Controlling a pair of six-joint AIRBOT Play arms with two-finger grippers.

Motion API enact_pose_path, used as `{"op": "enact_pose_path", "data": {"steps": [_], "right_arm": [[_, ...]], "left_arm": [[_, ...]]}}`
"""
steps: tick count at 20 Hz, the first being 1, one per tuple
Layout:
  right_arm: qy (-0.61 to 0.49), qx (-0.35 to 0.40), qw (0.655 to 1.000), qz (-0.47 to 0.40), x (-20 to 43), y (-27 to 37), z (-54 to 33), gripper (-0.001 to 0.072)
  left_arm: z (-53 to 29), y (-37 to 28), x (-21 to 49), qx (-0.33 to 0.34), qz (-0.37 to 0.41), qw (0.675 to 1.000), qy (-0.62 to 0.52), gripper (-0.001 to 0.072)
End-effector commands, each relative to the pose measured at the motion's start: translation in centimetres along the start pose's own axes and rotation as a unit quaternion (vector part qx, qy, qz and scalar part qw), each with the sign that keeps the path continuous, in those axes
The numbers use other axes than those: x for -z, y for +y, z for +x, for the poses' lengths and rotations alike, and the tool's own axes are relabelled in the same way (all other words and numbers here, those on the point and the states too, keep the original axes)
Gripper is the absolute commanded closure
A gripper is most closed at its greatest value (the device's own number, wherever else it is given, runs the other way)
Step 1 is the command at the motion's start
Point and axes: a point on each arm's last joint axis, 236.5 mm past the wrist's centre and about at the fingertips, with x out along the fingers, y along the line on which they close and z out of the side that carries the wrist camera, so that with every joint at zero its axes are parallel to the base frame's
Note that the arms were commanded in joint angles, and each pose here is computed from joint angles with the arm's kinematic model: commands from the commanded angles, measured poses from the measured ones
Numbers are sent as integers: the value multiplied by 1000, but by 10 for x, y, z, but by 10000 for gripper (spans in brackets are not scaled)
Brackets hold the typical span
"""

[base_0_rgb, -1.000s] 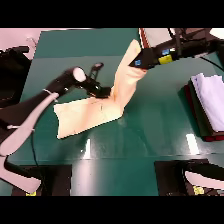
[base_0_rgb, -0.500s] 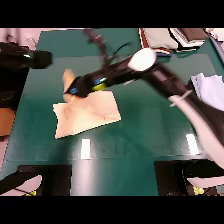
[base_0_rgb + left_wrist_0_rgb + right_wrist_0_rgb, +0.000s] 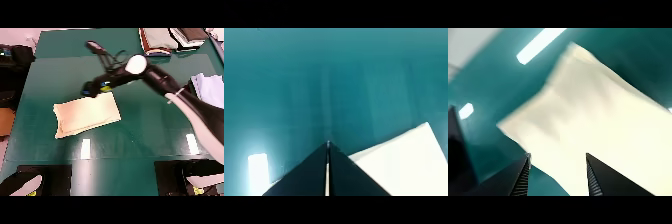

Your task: Fold the shirts.

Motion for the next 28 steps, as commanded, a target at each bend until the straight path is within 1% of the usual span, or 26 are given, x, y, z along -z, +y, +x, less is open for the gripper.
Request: {"op": "enact_pose_path", "data": {"steps": [1,2,3,6,7,9,12,13,14,15,16,17,19,21,22,25,28], "right_arm": [[72,88,986,119,77,-108,-33,289],[78,94,979,162,96,-132,-37,155],[79,91,972,202,110,-149,-36,67],[78,43,949,302,128,-165,-13,69],[83,25,944,318,128,-163,-1,88],[92,0,945,314,121,-152,25,88],[103,-24,954,280,103,-126,71,91],[107,-33,956,270,99,-117,87,172],[113,-36,959,256,98,-109,101,271],[117,-40,962,242,96,-101,114,386],[116,-42,965,230,91,-95,124,548],[108,-43,969,217,83,-90,130,696],[78,-41,977,192,55,-85,126,694],[50,-9,987,150,25,-99,96,694],[37,19,990,138,11,-113,73,694],[2,124,984,128,-13,-174,-35,694],[-26,238,958,154,-3,-240,-169,694]], "left_arm": [[9,-31,7,31,27,999,2,684],[11,-37,9,36,31,999,3,684],[11,-41,9,40,35,999,3,684],[12,-40,10,39,38,999,3,684],[12,-40,9,39,39,999,2,684],[12,-41,9,39,38,999,1,684],[12,-41,8,39,38,999,0,684],[12,-41,8,39,38,999,0,684],[12,-41,9,39,38,999,1,684],[12,-41,9,39,38,999,2,684],[11,-42,10,42,36,998,3,684],[11,-43,11,45,35,998,5,684],[11,-48,11,51,34,998,5,686],[11,-67,16,69,49,996,9,686],[10,-80,19,81,60,995,12,686],[6,-119,28,118,88,989,13,685],[3,-137,29,136,99,986,7,685]]}}
